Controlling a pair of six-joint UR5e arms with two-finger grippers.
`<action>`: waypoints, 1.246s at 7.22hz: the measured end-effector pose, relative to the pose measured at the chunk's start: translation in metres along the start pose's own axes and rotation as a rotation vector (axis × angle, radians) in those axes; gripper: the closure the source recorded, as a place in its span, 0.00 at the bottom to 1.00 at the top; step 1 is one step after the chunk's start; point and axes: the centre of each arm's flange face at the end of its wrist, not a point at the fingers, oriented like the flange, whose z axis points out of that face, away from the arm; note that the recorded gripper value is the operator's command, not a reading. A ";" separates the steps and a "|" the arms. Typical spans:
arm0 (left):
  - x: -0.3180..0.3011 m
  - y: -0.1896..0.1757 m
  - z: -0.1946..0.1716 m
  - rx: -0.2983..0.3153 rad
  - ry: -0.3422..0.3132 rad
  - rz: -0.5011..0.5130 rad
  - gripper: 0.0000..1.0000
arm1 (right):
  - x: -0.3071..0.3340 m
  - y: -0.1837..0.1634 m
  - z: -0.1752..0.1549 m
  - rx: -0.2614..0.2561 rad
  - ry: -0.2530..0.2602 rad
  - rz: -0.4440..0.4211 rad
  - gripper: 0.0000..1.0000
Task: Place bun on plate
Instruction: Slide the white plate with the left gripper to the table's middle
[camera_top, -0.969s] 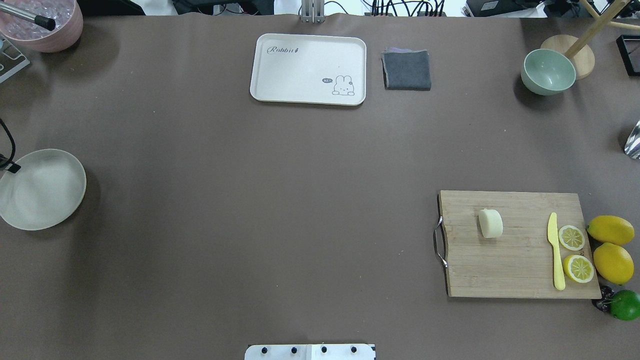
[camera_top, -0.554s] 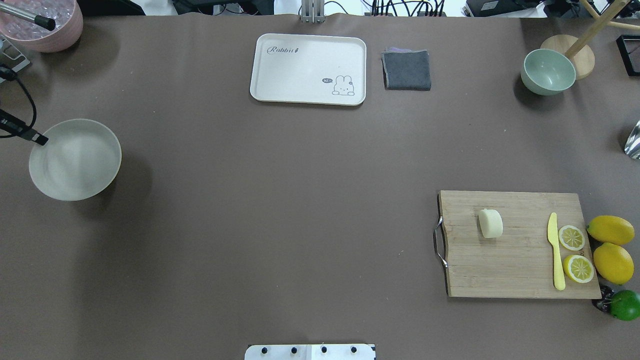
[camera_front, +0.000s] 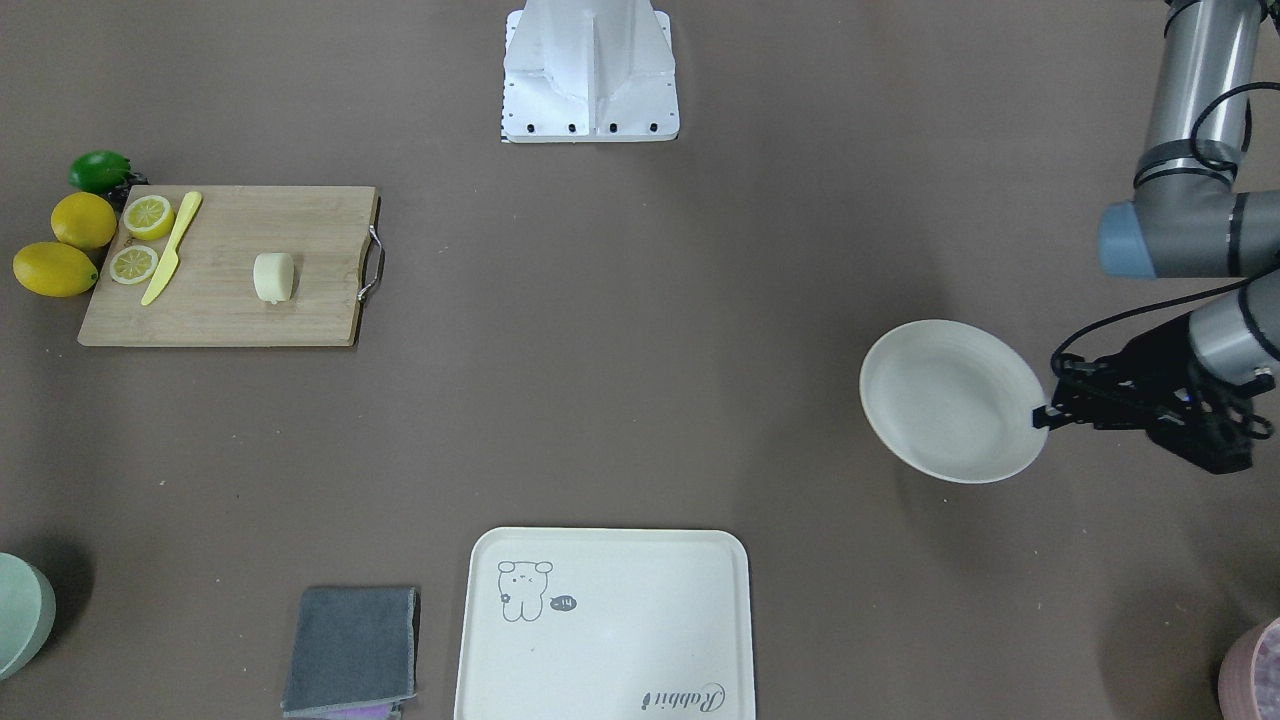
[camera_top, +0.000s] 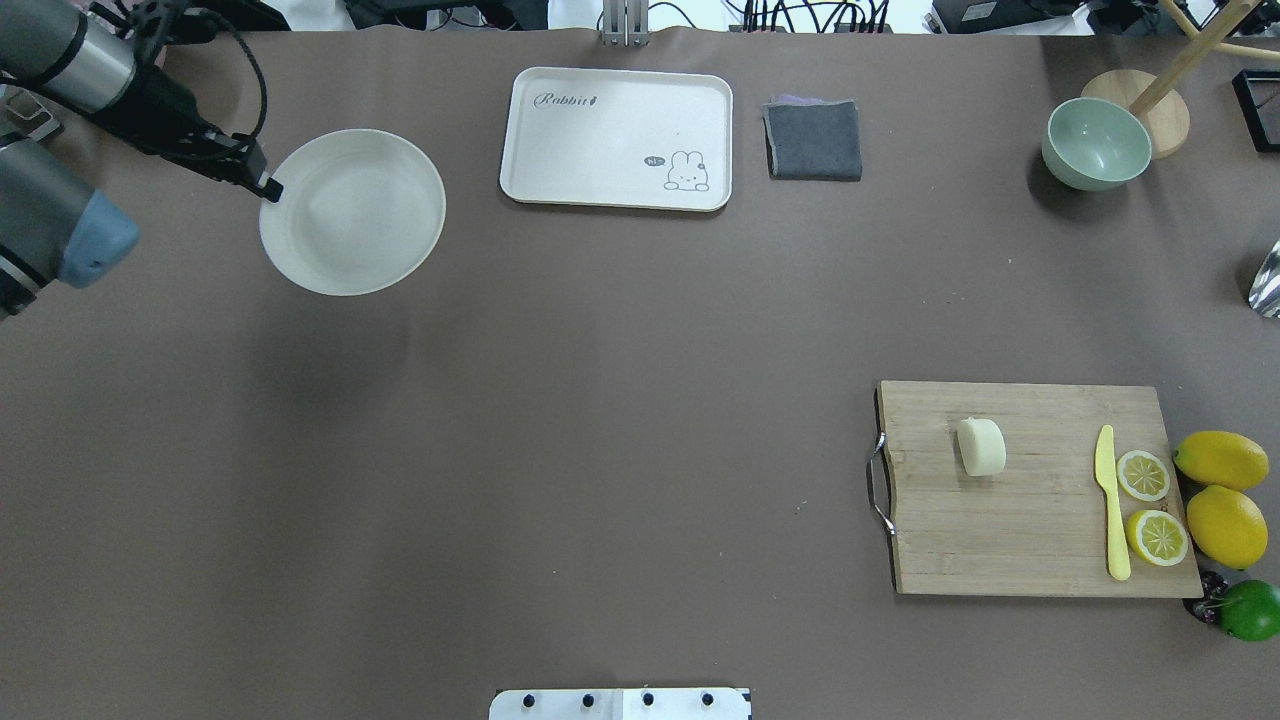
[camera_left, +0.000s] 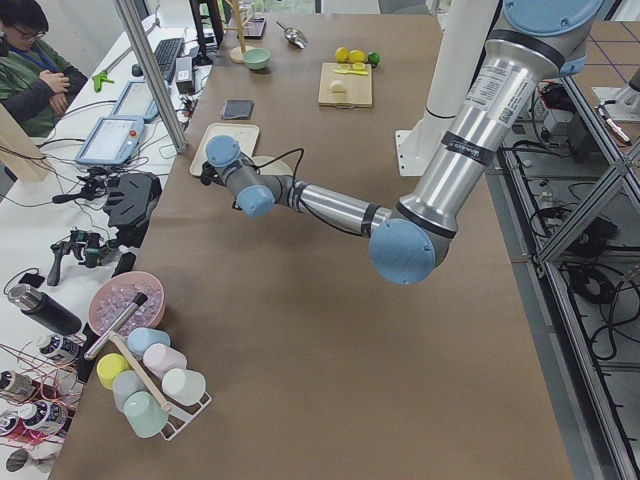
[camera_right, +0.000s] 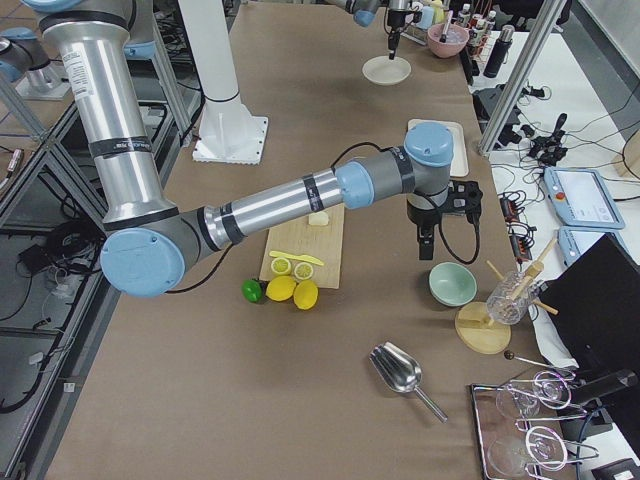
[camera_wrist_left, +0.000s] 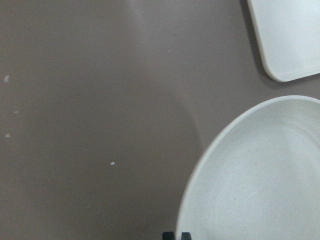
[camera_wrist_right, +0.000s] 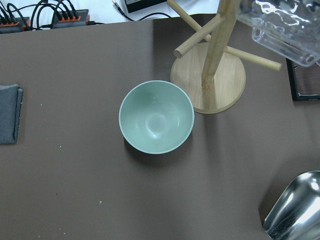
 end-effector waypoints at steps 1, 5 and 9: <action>0.046 0.002 0.023 0.010 0.000 -0.027 1.00 | 0.000 0.000 0.001 -0.001 0.000 0.000 0.00; 0.176 0.056 0.116 0.049 0.025 -0.085 1.00 | -0.009 -0.004 -0.002 0.007 -0.004 -0.016 0.00; 0.225 0.109 0.170 0.046 0.026 -0.046 0.03 | -0.018 -0.008 -0.003 0.015 -0.002 -0.039 0.00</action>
